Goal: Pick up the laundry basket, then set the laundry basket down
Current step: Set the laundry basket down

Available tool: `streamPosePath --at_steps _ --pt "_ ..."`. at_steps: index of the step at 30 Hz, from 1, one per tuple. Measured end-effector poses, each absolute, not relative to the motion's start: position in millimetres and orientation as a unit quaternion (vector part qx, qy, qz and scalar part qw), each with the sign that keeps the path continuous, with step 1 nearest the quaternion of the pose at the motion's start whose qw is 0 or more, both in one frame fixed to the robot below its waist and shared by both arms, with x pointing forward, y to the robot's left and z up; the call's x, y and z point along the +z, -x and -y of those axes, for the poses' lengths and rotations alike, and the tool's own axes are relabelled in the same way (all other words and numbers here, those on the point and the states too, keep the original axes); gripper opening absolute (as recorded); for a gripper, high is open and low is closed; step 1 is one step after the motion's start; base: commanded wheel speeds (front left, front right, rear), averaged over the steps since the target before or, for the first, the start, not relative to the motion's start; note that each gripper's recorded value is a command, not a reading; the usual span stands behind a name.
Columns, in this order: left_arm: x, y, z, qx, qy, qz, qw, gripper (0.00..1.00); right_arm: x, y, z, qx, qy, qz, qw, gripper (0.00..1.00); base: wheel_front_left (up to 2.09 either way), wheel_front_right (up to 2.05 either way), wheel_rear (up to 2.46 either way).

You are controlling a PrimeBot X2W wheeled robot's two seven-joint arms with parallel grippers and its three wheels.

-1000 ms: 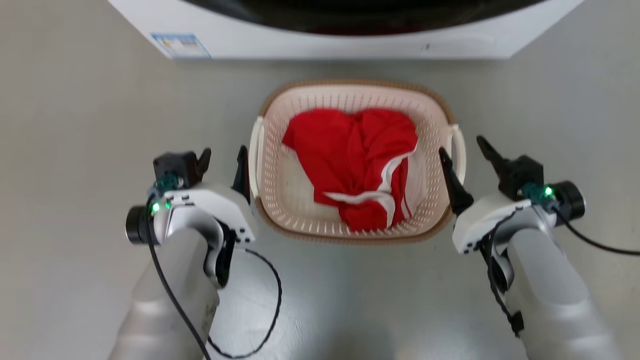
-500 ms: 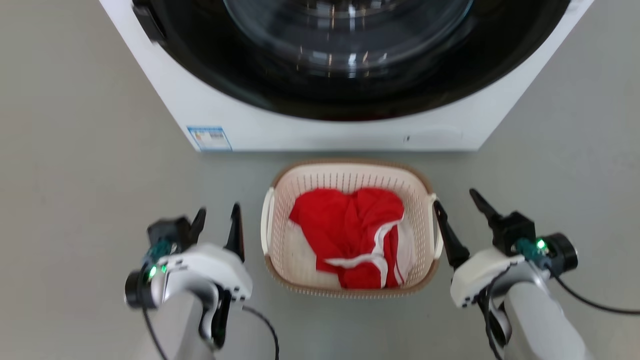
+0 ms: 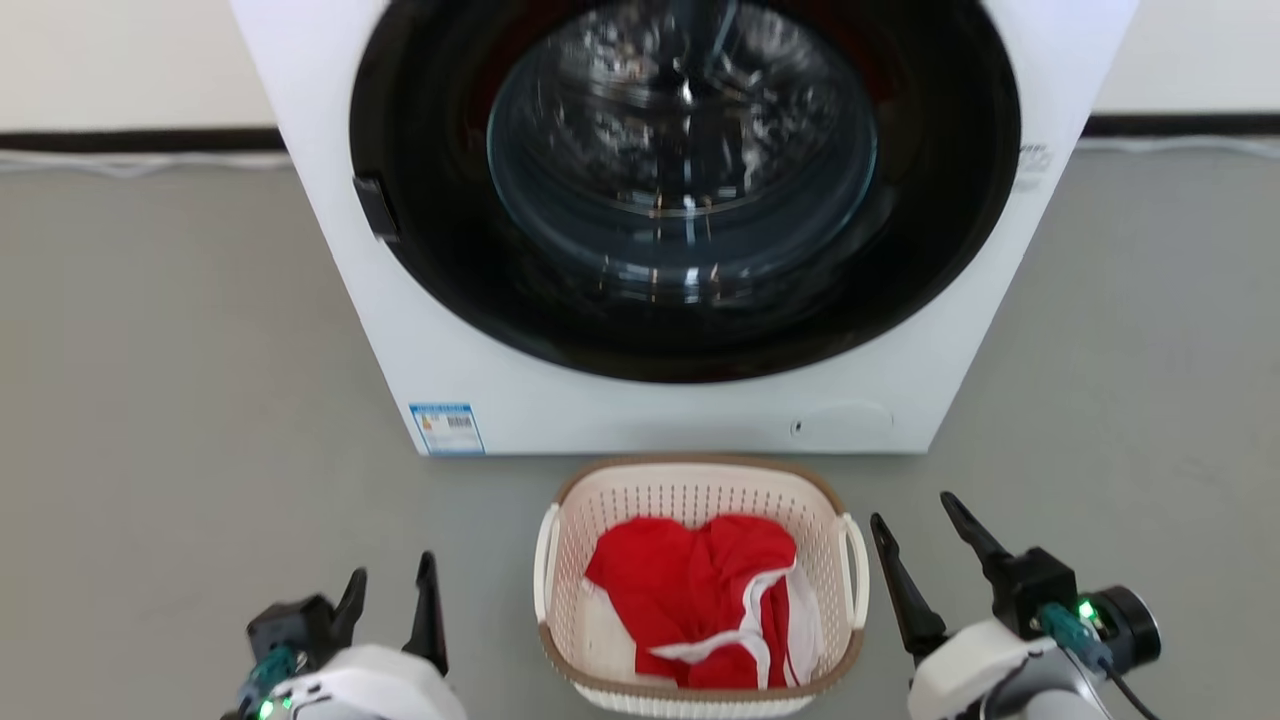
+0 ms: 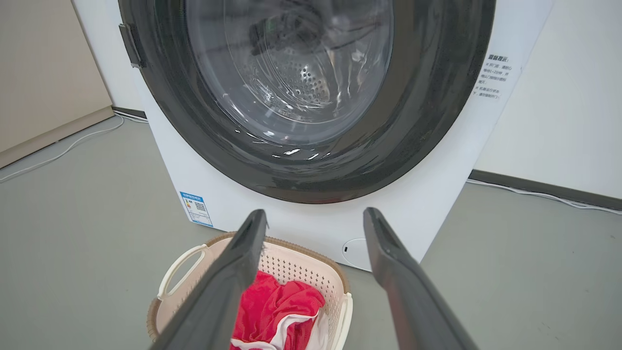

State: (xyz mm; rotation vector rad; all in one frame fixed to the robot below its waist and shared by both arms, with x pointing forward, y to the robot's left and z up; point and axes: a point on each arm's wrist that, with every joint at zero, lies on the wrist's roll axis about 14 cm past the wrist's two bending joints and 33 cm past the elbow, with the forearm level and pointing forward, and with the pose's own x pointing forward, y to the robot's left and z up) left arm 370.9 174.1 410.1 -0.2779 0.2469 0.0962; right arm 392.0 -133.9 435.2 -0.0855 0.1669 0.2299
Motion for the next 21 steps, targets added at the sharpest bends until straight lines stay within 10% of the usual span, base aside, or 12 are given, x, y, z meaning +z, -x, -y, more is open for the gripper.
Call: streamPosePath --at_steps 19,20,21 --pt "441.8 -337.8 -195.4 0.069 0.138 -0.061 0.986 1.0 459.3 -362.7 168.9 0.058 0.039 -0.045 0.997 1.0 0.0 0.0 0.0" --pt "442.0 -337.4 -195.6 0.069 0.138 -0.06 0.986 0.0 459.2 -362.5 168.9 0.058 0.038 -0.045 0.997 0.0 0.0 0.0 0.0" --pt "438.7 -335.8 -195.3 0.07 0.139 -0.065 0.986 0.0 455.8 -360.9 168.8 0.058 0.038 -0.05 0.996 0.0 0.0 0.0 0.0"
